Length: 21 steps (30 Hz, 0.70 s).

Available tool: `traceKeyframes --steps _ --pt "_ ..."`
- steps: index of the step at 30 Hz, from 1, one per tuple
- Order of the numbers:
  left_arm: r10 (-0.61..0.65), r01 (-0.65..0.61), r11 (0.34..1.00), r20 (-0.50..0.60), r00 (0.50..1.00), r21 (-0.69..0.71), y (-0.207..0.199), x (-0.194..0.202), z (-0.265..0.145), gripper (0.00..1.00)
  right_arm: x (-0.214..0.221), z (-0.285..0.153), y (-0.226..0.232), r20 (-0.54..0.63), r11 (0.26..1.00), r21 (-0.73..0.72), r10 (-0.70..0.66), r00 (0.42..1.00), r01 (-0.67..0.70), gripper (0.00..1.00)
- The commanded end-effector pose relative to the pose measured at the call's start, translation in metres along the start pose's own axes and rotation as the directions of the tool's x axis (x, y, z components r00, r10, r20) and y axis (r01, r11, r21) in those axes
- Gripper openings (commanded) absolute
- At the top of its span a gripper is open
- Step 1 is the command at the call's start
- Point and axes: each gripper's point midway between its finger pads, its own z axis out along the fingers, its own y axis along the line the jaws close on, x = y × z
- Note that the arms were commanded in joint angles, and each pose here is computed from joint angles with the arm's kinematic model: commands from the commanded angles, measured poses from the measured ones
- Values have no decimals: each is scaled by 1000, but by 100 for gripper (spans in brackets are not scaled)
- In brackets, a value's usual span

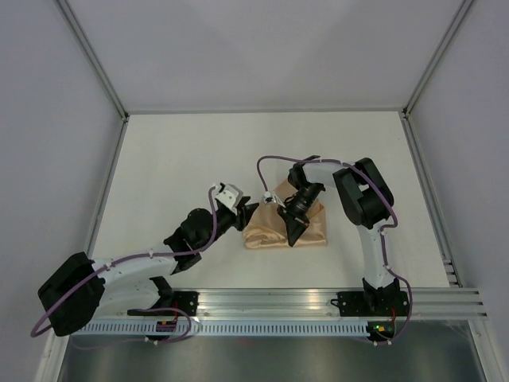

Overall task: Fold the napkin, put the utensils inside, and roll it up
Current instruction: Roll the napkin with the utensil

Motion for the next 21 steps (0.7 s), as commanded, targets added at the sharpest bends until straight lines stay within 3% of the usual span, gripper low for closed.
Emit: traceKeyframes --steps 1,7,13,18,21 --pt "229 -228 973 -36 973 37 -17 11 -4 42 29 3 -36 -137 998 52 -28 990 35 0" --pt "410 -350 892 -186 893 285 -68 76 -7 44 29 4 -40 -130 998 56 3 992 5 1" --pt "589 -430 747 -206 781 507 -123 127 -5 49 30 3 -43 -121 998 61 25 992 -18 1" --pt "667 -488 676 -176 724 553 -142 149 2 50 30 2 -44 -119 998 65 30 992 -22 0" --pt "691 -529 669 -176 701 522 -138 155 11 59 31 2 -44 -116 998 63 33 993 -26 0"
